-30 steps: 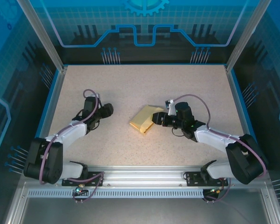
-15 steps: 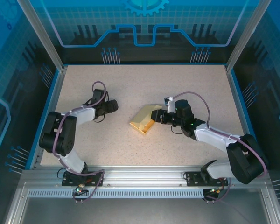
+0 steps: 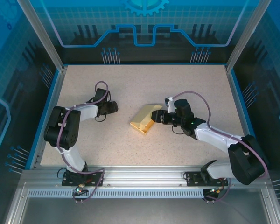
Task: Fold the paper box
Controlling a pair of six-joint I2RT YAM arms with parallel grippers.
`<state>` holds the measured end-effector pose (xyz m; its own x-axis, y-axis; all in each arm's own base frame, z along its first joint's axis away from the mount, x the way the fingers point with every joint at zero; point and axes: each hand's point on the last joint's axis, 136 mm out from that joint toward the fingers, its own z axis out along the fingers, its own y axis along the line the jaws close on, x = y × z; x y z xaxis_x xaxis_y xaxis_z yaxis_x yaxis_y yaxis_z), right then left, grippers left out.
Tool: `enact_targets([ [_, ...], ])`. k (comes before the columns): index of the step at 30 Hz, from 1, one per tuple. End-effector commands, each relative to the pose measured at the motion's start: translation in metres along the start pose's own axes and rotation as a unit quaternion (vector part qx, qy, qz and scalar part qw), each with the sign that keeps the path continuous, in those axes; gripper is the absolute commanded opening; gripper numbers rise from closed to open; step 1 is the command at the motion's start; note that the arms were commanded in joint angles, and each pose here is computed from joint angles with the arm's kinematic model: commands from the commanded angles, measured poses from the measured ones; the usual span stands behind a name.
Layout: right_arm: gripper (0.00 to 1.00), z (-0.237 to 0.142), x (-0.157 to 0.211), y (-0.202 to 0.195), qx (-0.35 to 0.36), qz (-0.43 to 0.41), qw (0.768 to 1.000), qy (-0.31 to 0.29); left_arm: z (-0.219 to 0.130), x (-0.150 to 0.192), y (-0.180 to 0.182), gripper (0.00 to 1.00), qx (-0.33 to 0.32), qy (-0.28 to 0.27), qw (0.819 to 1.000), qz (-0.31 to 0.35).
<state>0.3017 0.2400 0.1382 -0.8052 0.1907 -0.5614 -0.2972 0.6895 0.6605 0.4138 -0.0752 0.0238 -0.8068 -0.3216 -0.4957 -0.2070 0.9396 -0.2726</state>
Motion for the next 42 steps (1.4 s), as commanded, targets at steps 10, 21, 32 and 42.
enact_targets([
  [10,0.66,-0.015,-0.002,-0.005,0.031,-0.031,0.999,-0.005,-0.011,-0.006,-0.003,0.41,0.009,-0.016,1.000,0.011],
  [21,0.69,-0.028,-0.010,-0.007,0.048,-0.056,0.997,0.004,-0.064,-0.006,-0.027,0.31,0.040,-0.062,0.997,0.032],
  [32,0.69,-0.067,-0.036,-0.052,0.102,-0.023,0.994,-0.018,-0.205,0.079,-0.196,0.26,0.235,-0.129,0.913,0.309],
  [42,0.70,-0.127,-0.035,-0.128,0.175,0.091,0.978,-0.065,-0.173,0.165,-0.266,0.26,0.159,-0.049,0.817,0.553],
])
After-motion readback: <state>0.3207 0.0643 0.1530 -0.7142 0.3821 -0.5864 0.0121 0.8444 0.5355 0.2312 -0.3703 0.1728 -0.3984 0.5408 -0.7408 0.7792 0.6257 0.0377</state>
